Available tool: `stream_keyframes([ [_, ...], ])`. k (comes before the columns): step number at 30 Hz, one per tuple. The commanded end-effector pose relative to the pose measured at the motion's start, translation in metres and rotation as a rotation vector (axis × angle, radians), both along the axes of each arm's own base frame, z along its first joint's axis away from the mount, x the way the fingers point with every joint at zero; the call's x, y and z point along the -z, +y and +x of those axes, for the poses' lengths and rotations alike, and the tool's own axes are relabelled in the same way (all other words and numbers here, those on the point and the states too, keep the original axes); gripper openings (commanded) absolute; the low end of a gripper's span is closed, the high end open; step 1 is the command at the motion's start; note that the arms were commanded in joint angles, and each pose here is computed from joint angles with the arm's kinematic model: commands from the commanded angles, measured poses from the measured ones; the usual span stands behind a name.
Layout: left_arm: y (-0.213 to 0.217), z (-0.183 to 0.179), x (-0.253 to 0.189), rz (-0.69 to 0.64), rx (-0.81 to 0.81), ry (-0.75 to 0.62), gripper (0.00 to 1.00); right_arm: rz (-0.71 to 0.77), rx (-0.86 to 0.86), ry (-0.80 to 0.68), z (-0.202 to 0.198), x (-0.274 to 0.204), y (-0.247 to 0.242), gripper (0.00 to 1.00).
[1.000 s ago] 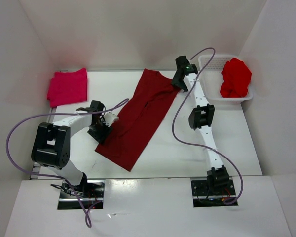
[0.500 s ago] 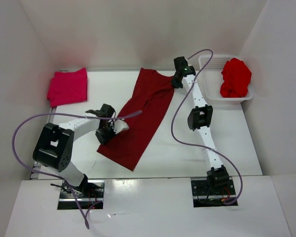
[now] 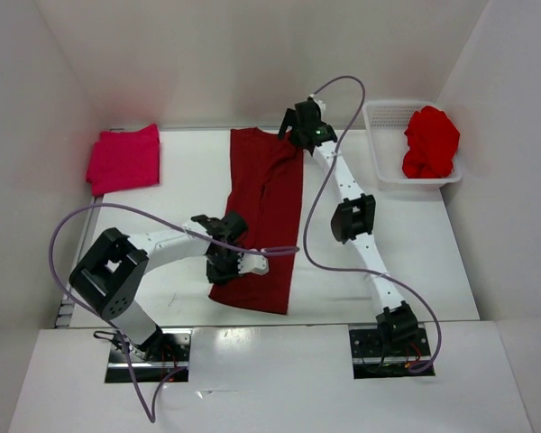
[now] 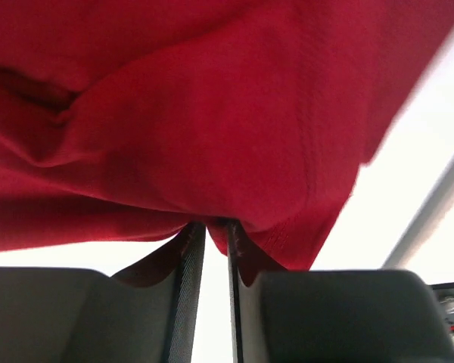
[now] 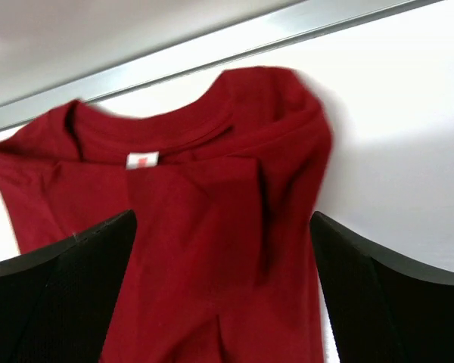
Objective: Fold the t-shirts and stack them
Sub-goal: Rotate the tshirt 90 degrees
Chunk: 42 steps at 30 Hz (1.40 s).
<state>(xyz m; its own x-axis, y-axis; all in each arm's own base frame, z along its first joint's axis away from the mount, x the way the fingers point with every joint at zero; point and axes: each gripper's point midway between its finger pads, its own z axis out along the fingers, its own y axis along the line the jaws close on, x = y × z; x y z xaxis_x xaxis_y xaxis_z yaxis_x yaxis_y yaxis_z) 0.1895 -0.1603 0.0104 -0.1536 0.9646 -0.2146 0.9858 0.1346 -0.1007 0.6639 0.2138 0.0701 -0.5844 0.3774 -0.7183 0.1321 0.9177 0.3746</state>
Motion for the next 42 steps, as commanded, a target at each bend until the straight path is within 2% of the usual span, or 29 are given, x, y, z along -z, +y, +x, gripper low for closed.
stream_keyframes([
  [1, -0.020, -0.037, 0.000, -0.095, 0.060, 0.124, 0.25, -0.091, 0.081, -0.181, 0.009, -0.091, -0.021, 1.00],
  [4, -0.022, -0.029, -0.014, -0.114, 0.008, 0.057, 0.34, -0.122, 0.251, -0.199, -0.013, -0.141, -0.044, 1.00],
  [6, -0.024, -0.020, -0.029, -0.159, -0.042, 0.010, 0.42, -0.138, 0.310, -0.180, -0.038, -0.161, -0.039, 1.00],
  [7, -0.022, -0.017, -0.033, -0.171, -0.076, -0.002, 0.45, -0.147, 0.389, -0.221, -0.052, -0.194, -0.050, 1.00],
  [8, -0.021, -0.010, -0.047, -0.202, -0.107, -0.036, 0.47, -0.128, 0.435, -0.233, -0.062, -0.208, -0.051, 1.00],
  [11, -0.002, 0.011, -0.073, -0.225, -0.221, -0.148, 0.52, -0.141, 0.491, -0.285, -0.105, -0.260, -0.043, 1.00],
  [12, 0.008, 0.020, -0.078, -0.221, -0.277, -0.179, 0.54, -0.133, 0.474, -0.294, -0.120, -0.270, -0.028, 1.00],
  [16, 0.041, 0.051, -0.111, -0.229, -0.477, -0.346, 0.56, -0.140, 0.464, -0.284, -0.175, -0.303, -0.021, 1.00],
  [17, 0.049, 0.057, -0.119, -0.230, -0.526, -0.381, 0.56, -0.185, 0.414, -0.287, -0.183, -0.308, -0.015, 1.00],
  [18, 0.059, 0.063, -0.129, -0.235, -0.575, -0.418, 0.56, -0.188, 0.367, -0.317, -0.203, -0.323, 0.005, 1.00],
  [23, 0.079, 0.081, -0.160, -0.206, -0.700, -0.547, 0.56, -0.163, 0.217, -0.354, -0.249, -0.345, 0.056, 1.00],
  [26, 0.081, 0.082, -0.170, -0.201, -0.706, -0.559, 0.56, -0.155, 0.153, -0.371, -0.271, -0.359, 0.068, 1.00],
  [30, 0.070, 0.081, -0.190, -0.298, -0.731, -0.530, 0.56, -0.094, 0.099, -0.380, -0.287, -0.379, 0.067, 1.00],
  [33, 0.058, 0.076, -0.202, -0.394, -0.735, -0.482, 0.57, 0.024, 0.155, -0.482, -0.330, -0.435, 0.044, 1.00],
  [34, 0.061, 0.080, -0.207, -0.410, -0.750, -0.488, 0.57, 0.071, 0.156, -0.521, -0.354, -0.456, 0.040, 1.00],
  [35, 0.059, 0.079, -0.208, -0.420, -0.744, -0.479, 0.57, 0.069, 0.179, -0.542, -0.360, -0.463, 0.034, 1.00],
  [36, 0.062, 0.080, -0.208, -0.418, -0.754, -0.482, 0.57, 0.015, 0.160, -0.545, -0.360, -0.462, 0.032, 1.00],
  [37, 0.062, 0.080, -0.208, -0.418, -0.754, -0.482, 0.58, 0.023, 0.135, -0.541, -0.360, -0.462, 0.036, 1.00],
  [40, 0.064, 0.082, -0.211, -0.424, -0.770, -0.488, 0.58, -0.129, 0.016, -0.452, -0.350, -0.411, 0.081, 1.00],
  [42, 0.062, 0.082, -0.217, -0.467, -0.781, -0.468, 0.58, -0.172, 0.034, -0.362, -0.352, -0.369, 0.095, 1.00],
])
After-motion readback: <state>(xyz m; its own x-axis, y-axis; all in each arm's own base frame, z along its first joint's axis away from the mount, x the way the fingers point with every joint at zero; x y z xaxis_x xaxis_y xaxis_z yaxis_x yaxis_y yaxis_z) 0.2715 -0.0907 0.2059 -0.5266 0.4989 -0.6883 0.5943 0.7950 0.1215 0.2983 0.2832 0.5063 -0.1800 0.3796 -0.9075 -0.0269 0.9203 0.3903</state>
